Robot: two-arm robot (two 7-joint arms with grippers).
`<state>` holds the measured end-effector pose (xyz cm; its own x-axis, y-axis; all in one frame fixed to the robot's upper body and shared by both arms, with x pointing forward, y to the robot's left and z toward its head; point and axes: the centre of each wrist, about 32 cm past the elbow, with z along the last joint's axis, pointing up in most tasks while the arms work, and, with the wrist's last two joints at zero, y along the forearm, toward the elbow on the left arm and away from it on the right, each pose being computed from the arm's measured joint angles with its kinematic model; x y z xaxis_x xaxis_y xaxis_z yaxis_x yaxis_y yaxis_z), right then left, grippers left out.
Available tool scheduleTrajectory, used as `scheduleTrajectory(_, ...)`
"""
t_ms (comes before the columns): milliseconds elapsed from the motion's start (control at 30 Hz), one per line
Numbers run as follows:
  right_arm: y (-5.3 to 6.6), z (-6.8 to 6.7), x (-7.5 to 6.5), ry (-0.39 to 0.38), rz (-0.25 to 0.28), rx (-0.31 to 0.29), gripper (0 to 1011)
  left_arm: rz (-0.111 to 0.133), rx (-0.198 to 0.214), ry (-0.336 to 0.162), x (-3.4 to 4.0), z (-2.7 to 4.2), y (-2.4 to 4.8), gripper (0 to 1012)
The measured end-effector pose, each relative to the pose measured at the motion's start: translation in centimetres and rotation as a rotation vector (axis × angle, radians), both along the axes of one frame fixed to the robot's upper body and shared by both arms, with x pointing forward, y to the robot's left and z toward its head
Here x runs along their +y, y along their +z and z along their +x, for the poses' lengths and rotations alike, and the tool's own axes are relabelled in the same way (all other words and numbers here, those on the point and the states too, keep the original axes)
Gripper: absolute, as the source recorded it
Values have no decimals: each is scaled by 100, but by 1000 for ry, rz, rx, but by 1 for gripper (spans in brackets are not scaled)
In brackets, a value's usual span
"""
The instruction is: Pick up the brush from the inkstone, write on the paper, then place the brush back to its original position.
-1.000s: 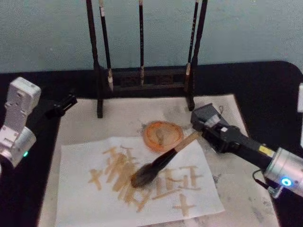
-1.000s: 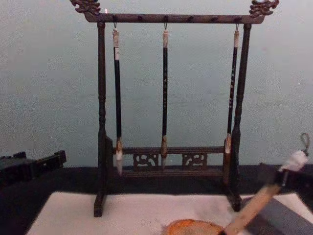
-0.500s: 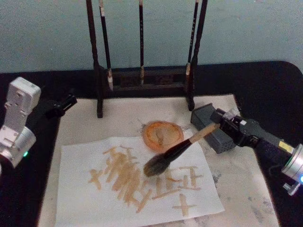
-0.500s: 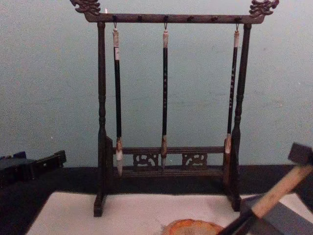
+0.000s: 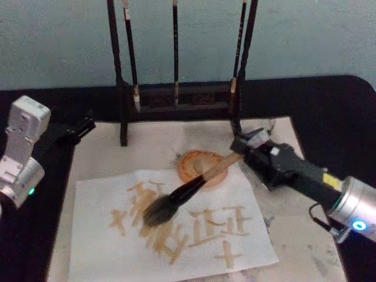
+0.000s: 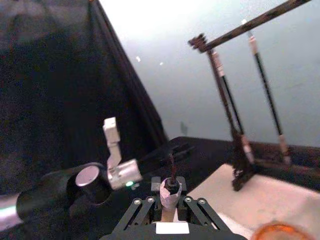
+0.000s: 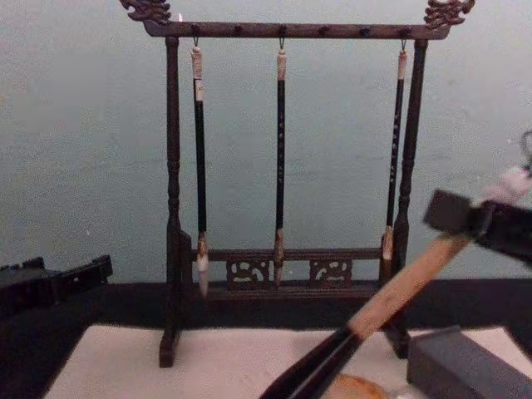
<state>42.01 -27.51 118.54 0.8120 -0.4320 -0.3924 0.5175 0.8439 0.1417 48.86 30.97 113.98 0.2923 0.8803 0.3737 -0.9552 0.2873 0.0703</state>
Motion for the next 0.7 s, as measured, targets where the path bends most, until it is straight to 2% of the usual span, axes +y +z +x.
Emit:
scheduleTrajectory(100, -28, 5, 72, 19, -6, 8, 168, 0, 0, 0, 0, 0, 0, 1000)
scheduleTrajectory(333, -213, 41, 209, 42, -32, 71, 168, 0, 0, 0, 0, 0, 0, 1002)
scheduleTrajectory(500, -320, 58, 209, 29, -43, 107, 168, 0, 0, 0, 0, 0, 0, 1002)
scheduleTrajectory(700, -391, 60, 168, 6, -43, 133, 168, 0, 0, 0, 0, 0, 0, 1002)
